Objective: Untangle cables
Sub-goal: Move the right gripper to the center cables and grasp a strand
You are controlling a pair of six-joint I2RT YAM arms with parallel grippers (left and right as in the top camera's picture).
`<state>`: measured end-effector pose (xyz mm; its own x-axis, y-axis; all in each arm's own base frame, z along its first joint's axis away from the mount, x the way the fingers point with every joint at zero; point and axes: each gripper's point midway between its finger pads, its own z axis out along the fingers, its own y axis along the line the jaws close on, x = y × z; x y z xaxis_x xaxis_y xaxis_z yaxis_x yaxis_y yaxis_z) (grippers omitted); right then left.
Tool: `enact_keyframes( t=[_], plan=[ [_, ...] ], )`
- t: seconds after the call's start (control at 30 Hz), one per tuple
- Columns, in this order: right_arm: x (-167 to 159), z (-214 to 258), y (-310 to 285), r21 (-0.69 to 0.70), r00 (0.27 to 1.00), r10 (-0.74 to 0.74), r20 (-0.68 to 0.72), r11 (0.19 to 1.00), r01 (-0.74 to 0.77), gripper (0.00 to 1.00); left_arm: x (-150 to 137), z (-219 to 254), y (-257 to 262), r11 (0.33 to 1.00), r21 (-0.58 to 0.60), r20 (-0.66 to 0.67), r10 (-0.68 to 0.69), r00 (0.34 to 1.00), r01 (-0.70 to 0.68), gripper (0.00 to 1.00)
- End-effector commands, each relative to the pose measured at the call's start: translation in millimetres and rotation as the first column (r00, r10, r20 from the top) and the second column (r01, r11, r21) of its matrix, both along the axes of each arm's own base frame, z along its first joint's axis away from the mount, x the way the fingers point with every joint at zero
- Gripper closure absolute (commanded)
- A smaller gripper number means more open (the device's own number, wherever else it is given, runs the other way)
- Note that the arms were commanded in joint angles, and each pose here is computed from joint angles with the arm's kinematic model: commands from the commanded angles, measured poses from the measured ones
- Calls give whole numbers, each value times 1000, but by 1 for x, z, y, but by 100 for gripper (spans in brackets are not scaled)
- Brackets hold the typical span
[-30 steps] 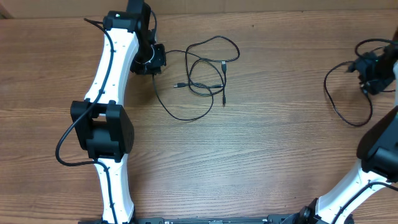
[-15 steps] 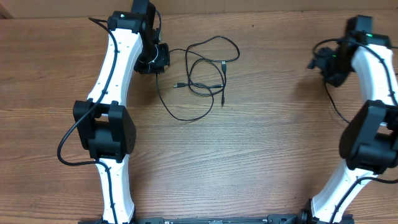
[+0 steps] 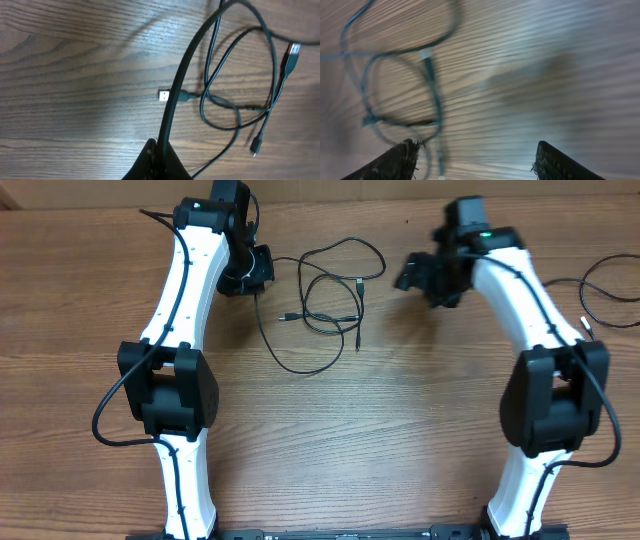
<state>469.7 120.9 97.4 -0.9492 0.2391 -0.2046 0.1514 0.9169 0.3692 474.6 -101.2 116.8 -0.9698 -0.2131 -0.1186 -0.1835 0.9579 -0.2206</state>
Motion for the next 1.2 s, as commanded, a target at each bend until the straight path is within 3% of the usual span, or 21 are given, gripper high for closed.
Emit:
enact_keyframes(
  t=[0.0, 0.27, 0.47, 1.17],
  plan=[
    [-6, 0, 34, 15, 997, 77, 15, 997, -77, 25, 2, 4, -2, 995, -13, -3, 103, 995, -103, 96],
    [-21, 6, 104, 30, 966, 245, 82, 968, -249, 25, 3, 5, -2, 969, -36, -28, 242, 970, -243, 95],
    [-44, 25, 169, 136, 846, 489, 213, 842, -522, 23, 9, 6, -3, 938, -60, -32, 339, 940, -341, 90],
    [-65, 46, 247, 122, 723, 579, 377, 743, -658, 28, 7, 8, -14, 922, -120, -75, 362, 929, -369, 88]
  ],
)
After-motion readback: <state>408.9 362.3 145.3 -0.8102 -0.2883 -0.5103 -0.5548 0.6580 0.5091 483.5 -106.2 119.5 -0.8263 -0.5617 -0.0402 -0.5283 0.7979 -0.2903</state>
